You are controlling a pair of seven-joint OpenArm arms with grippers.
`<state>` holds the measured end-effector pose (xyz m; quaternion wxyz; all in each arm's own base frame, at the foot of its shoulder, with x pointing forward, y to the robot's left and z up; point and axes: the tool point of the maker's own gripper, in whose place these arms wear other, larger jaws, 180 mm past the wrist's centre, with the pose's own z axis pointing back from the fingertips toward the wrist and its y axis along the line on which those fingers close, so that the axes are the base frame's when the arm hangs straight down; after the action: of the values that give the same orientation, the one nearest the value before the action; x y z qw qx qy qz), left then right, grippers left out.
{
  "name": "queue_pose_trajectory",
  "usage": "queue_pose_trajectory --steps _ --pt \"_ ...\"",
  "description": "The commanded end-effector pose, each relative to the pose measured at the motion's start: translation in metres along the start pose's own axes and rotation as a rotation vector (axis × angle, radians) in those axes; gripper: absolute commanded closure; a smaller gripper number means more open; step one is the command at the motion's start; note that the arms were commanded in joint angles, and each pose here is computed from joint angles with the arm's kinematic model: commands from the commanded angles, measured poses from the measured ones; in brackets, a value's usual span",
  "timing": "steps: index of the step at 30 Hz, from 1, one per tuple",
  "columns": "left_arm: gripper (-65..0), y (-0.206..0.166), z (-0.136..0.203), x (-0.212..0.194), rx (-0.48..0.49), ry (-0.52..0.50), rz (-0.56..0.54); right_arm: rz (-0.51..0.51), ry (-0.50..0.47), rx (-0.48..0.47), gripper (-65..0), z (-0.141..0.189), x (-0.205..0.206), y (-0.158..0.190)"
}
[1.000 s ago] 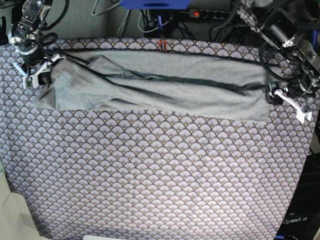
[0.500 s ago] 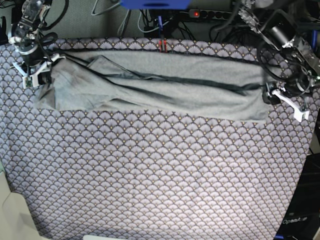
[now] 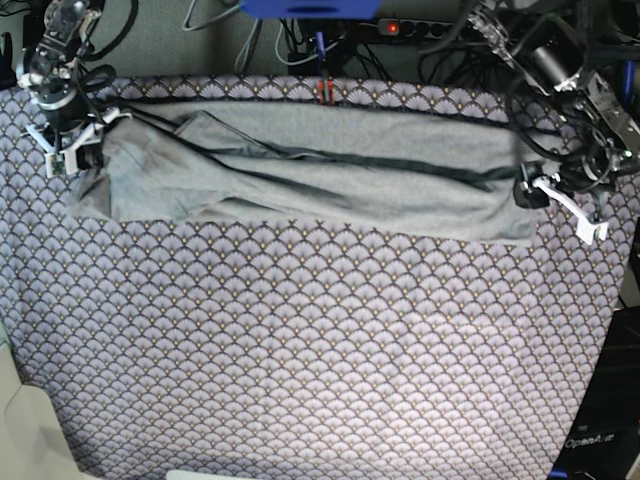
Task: Fold the T-shirt properly
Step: 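Grasp the shirt end beside the left gripper, then lift the end and fold it toward the right gripper with the left gripper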
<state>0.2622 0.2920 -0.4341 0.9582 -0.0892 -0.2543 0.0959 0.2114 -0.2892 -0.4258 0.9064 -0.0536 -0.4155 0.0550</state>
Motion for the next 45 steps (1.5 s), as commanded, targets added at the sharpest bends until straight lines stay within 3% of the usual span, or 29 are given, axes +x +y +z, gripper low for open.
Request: queue_pose_trajectory --steps 1,9,20,22,28,30,35,40,45 --pt "-51.2 -0.008 -0.006 -0.038 -0.017 0.167 0.000 0.012 -0.055 -0.015 -16.9 0.000 0.018 -0.007" --pt "-51.2 0.004 0.009 -0.027 0.034 0.151 -0.029 0.010 -0.062 -0.016 -16.9 -0.002 0.021 -0.007" --pt "-49.9 -0.009 0.003 -0.032 0.004 0.157 -0.020 0.010 -0.062 -0.016 -16.9 -0.002 0.021 -0.007" --pt "-42.9 -0.017 0.000 -0.034 -0.011 0.157 -0.016 0.010 -0.062 -0.016 -16.9 -0.002 0.021 -0.007" --pt "-7.1 -0.035 -0.008 -0.031 -0.044 0.170 -0.063 0.010 -0.062 -0.016 -16.9 -0.002 0.021 -0.007" --pt "0.0 -0.039 -0.009 -0.031 -0.049 0.174 -0.078 0.010 -0.062 -0.016 -16.9 -0.002 0.021 -0.007" --pt "0.0 -0.045 -0.010 -0.027 -0.058 0.169 -0.091 0.018 -0.063 0.004 -16.9 -0.004 0.022 0.000" --pt "0.0 -0.063 0.003 -0.005 -0.046 0.082 -0.126 0.021 -0.064 0.013 -16.9 -0.005 0.023 0.003" --pt "0.0 -0.102 0.025 0.022 -0.038 0.003 -0.275 0.023 -0.063 0.017 -16.9 -0.006 0.023 0.005"
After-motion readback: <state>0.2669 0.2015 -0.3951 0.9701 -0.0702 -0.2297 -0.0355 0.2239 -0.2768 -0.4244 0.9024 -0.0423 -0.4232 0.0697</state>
